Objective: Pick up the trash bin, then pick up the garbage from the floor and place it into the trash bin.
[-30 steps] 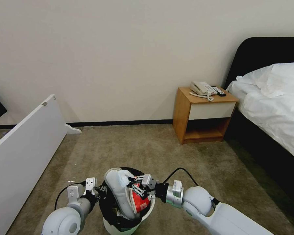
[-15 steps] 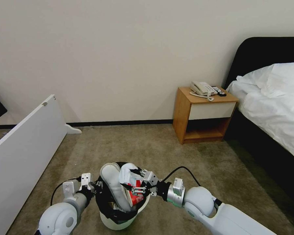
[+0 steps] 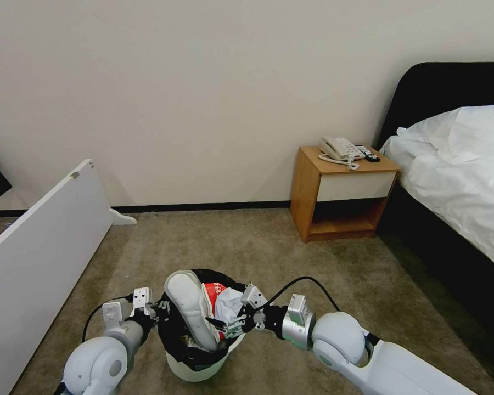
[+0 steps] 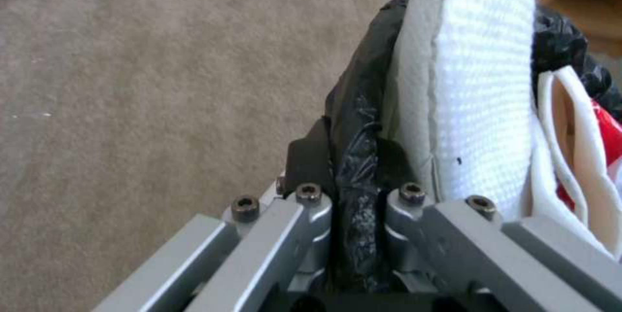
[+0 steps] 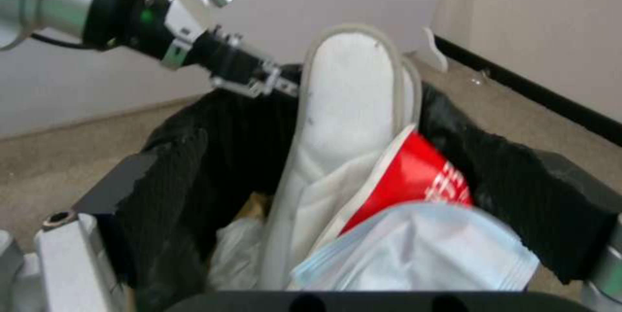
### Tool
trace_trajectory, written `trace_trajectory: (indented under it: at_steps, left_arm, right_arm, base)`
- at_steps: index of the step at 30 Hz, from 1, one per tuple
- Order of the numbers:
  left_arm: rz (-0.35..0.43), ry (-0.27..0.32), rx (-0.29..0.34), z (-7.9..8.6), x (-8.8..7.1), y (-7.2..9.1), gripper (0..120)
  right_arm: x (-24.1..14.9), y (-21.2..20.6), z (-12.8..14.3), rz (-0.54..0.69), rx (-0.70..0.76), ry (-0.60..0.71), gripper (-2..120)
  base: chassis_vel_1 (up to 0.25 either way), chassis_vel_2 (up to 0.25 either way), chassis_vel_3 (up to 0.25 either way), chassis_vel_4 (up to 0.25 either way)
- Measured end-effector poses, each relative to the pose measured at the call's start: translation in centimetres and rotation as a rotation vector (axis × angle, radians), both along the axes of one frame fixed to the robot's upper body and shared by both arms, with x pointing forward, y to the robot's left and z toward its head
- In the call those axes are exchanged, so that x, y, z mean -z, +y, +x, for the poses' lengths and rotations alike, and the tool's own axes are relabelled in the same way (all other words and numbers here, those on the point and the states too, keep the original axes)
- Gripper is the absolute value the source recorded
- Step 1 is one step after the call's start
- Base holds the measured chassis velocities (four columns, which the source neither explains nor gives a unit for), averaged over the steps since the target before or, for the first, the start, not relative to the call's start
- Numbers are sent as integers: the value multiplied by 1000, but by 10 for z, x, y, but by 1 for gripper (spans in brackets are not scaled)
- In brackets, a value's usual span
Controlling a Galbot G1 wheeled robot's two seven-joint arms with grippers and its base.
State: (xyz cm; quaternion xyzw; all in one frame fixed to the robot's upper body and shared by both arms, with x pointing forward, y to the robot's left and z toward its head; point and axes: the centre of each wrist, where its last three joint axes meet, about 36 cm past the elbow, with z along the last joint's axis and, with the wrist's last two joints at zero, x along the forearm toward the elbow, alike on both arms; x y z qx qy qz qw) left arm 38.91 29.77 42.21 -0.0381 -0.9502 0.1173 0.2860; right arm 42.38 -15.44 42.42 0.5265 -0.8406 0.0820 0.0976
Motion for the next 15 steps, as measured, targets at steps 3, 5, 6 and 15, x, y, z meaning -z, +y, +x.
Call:
trace_trajectory:
  at_steps: [3, 5, 6, 15]
  left_arm:
    - [-7, -7, -7, 1, 0, 2, 4]
    - [-9, -8, -6, 1, 0, 3, 4]
    - [-11, -12, -8, 2, -1, 3, 4]
    - [-38, -23, -35, 2, -4, 7, 4]
  right_arm:
    - [3, 4, -5, -3, -3, 13, 100]
    - [3, 6, -6, -6, -10, 12, 100]
    - [2, 7, -5, -6, -14, 7, 100]
    - [-15, 10, 4, 57, 10, -45, 100]
  base:
    - [0, 0, 0, 0]
    - [0, 0, 0, 0]
    - [0, 0, 0, 0]
    - [0, 0, 0, 0]
